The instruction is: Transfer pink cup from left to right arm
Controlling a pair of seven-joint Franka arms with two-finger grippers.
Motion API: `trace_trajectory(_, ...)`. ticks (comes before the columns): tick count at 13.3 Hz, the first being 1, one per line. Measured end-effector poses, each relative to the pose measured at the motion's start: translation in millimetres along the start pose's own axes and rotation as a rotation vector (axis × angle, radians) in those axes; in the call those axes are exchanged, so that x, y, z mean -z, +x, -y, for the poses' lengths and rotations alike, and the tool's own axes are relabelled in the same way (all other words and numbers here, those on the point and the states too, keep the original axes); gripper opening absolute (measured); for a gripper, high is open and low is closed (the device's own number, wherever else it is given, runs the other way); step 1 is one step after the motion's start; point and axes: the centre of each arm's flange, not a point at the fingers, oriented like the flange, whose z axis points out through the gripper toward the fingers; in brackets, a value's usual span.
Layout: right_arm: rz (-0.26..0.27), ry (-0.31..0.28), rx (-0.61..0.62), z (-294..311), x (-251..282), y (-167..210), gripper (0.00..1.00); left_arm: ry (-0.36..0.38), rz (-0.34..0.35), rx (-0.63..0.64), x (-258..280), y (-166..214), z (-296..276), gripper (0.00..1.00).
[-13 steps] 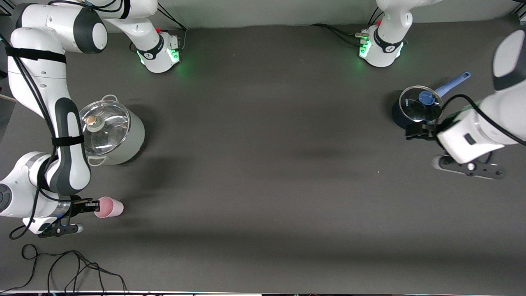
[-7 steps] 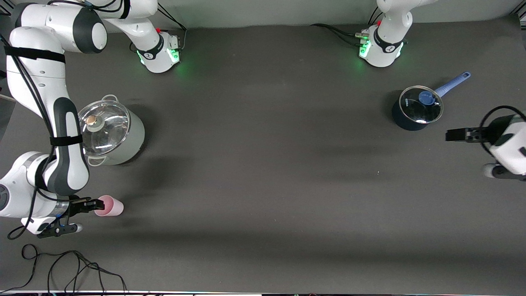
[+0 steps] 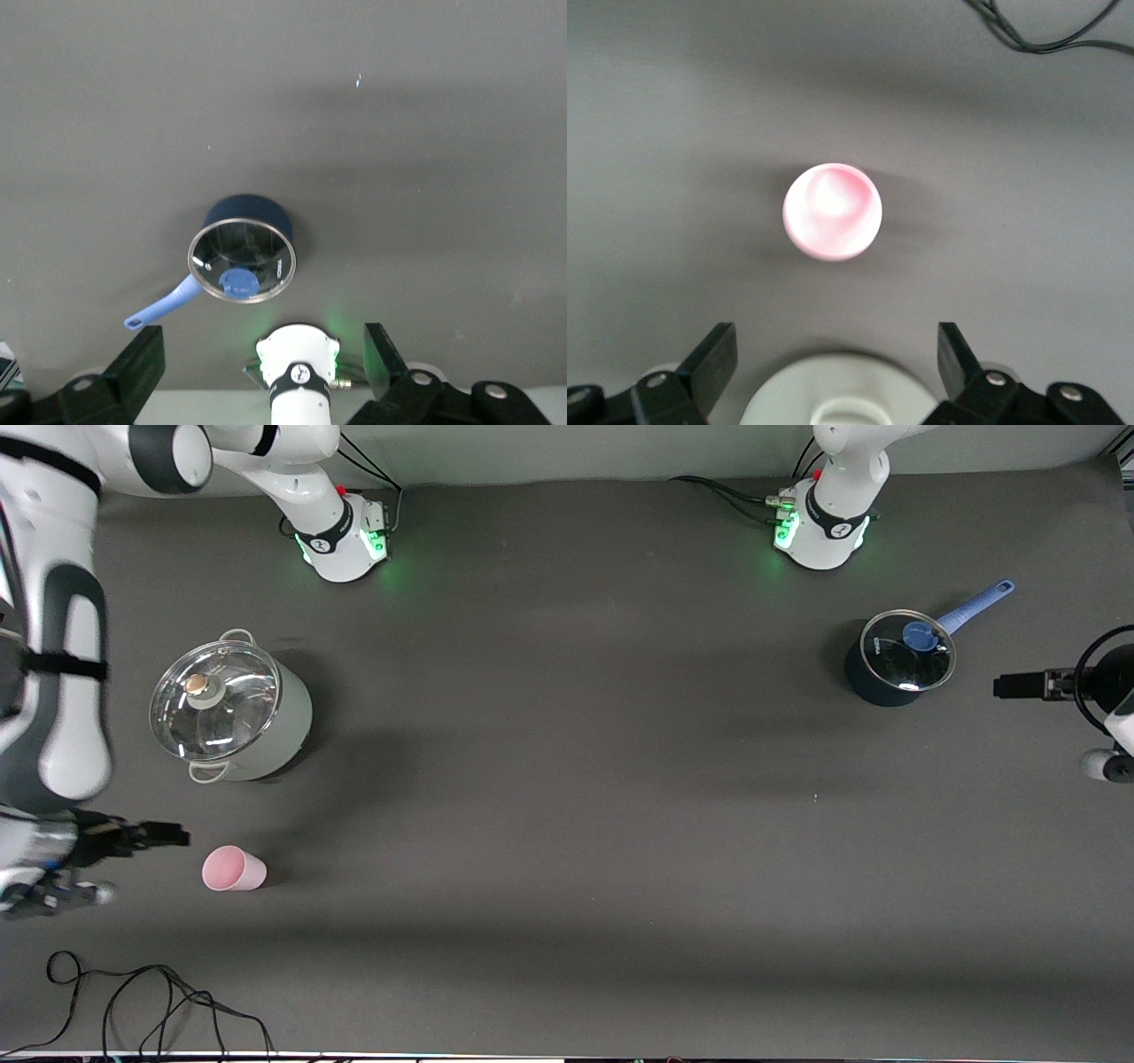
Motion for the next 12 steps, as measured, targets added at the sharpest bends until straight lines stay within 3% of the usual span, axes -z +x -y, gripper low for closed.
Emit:
trace_trajectory(3,-0.031,0.022,-0.004,15.2,86.9,-39.1,1.00,0.005,0.021,-0.014,-5.3,-0.5,-8.6,1.00)
trace_trajectory(6,-0.057,0.031,-0.021,31.4,138.1,-72.4,1.00,0.001,0.030,-0.014,-9.0,0.9,-7.9,1.00)
trace_trajectory(10,-0.025,-0.020,0.010,75.3,134.0,-88.8,1.00,-0.002,0.024,-0.019,-8.7,1.4,-10.5,1.00)
trace_trajectory(12,-0.042,-0.019,0.006,75.3,121.4,-98.3,1.00,0.012,0.029,-0.018,-10.1,0.1,-16.2,1.00)
